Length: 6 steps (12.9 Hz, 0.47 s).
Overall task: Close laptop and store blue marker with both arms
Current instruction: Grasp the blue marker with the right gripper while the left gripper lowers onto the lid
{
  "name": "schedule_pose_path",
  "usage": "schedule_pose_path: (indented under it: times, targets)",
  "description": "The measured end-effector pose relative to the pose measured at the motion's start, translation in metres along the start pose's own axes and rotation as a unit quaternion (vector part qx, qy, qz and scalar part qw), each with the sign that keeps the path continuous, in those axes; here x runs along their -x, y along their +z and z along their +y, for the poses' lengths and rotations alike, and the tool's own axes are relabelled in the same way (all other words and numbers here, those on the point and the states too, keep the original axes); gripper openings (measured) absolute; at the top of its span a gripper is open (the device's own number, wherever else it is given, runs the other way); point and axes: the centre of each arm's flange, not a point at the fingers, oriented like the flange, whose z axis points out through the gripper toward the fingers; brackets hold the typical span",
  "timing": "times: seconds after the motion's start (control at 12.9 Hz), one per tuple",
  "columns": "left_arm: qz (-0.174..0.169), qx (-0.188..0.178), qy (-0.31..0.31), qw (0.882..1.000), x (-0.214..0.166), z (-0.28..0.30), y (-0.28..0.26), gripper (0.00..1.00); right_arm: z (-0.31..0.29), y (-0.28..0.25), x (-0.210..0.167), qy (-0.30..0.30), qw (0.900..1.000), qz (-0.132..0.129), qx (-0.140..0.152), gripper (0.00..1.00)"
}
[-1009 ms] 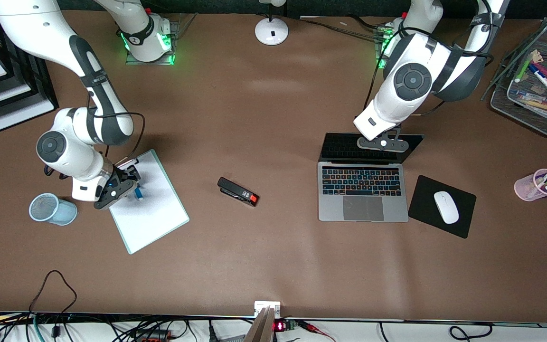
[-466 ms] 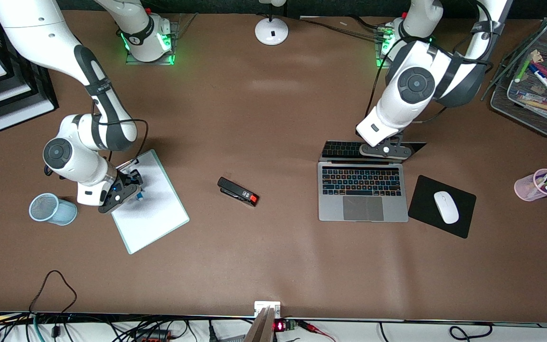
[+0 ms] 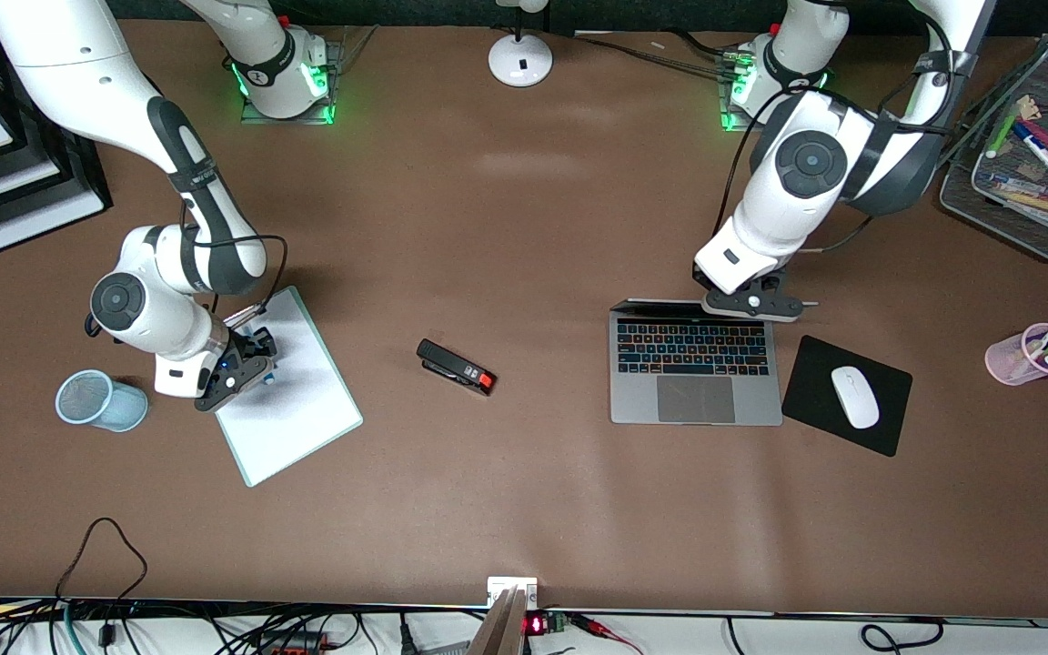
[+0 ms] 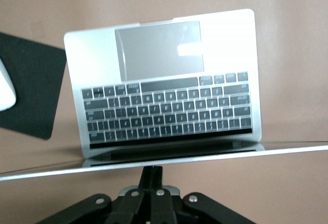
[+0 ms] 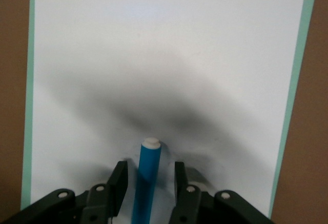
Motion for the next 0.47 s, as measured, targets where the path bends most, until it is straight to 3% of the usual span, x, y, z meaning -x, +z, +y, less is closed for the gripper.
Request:
schedule_pose_path:
  times: [0.39,0.47]
  targets:
    - [0.014,0.014,-0.002,1.000,-0.008,0.000,0.015,0.01,-0.004,0.006,-0.002,-0.004,1.000,-0.003,-0.002,0.33]
    - [0.020,0.018,-0.002,1.000,-0.010,0.001,0.017,0.01,-0.004,0.006,-0.003,-0.004,1.000,-0.003,-0.002,0.24]
